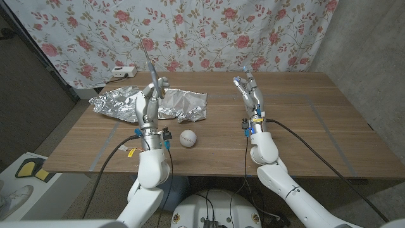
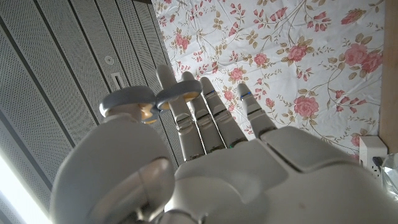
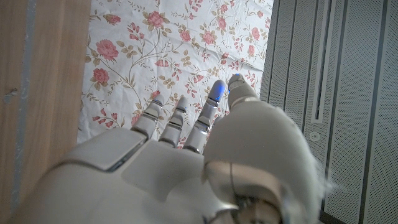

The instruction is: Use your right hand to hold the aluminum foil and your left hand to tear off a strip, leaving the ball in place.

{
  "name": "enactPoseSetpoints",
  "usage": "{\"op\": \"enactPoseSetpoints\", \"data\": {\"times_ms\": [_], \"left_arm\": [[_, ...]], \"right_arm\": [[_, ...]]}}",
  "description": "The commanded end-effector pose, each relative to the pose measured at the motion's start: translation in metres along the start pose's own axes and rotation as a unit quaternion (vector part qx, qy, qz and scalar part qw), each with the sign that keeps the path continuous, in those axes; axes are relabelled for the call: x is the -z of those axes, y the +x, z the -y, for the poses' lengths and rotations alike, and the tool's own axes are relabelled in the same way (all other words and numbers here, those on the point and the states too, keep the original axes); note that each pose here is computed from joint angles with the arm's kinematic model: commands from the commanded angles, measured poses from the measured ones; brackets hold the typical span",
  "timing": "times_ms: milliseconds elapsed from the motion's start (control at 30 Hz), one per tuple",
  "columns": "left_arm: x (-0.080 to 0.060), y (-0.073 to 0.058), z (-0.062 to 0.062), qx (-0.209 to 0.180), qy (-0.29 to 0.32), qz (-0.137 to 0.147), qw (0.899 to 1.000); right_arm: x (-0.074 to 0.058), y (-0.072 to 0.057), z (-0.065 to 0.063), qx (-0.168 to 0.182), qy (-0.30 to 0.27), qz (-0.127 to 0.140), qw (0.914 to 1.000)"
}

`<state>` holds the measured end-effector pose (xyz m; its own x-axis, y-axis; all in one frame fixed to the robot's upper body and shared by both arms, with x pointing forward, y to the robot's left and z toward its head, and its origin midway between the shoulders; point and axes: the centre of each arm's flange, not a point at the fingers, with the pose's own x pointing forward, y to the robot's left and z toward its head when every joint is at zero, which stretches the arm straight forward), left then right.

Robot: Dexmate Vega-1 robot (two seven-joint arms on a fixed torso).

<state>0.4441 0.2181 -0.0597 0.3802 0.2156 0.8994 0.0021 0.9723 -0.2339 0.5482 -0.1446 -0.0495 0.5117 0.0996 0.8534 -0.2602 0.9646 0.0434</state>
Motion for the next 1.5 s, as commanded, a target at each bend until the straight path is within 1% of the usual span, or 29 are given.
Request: {"op": "enactPoseSetpoints", "data": {"times_ms": [33,200,300,333,433,767,867,1000,1100,1500], "left_arm": [[0.001,-0.001,0.001,-0.013,-0.016,0.005,1.0],[0.005,-0.004,-0.001,-0.034,-0.016,-0.001,0.999],[0.007,-0.005,-0.002,-0.037,-0.019,-0.003,0.999],[0.008,-0.005,-0.002,-0.029,-0.015,-0.001,0.999],[0.009,-0.005,-0.001,-0.025,-0.011,0.001,1.0],[0.016,-0.001,0.0,-0.001,-0.018,-0.012,1.0],[0.018,-0.001,0.0,-0.005,-0.024,-0.014,1.0],[0.02,-0.003,0.0,-0.018,-0.032,-0.007,0.999],[0.022,-0.003,0.0,-0.019,-0.037,-0.004,0.999],[0.025,-0.005,0.001,-0.011,-0.048,-0.012,0.999]], "right_arm": [[0.003,0.0,0.0,0.001,0.003,-0.001,1.0],[0.003,-0.001,0.0,0.003,0.003,0.0,1.0],[0.003,-0.001,0.0,0.004,0.002,0.0,1.0],[0.003,-0.001,0.0,0.005,0.003,0.0,1.0],[0.003,-0.001,0.0,0.007,0.003,-0.001,1.0],[0.003,0.0,0.0,0.004,0.002,0.0,1.0],[0.003,0.0,0.0,0.005,0.001,0.0,1.0],[0.003,0.001,0.0,0.007,0.0,0.0,1.0],[0.003,0.002,0.0,0.006,0.0,0.0,1.0],[0.002,0.001,0.0,0.006,-0.002,-0.001,1.0]]}}
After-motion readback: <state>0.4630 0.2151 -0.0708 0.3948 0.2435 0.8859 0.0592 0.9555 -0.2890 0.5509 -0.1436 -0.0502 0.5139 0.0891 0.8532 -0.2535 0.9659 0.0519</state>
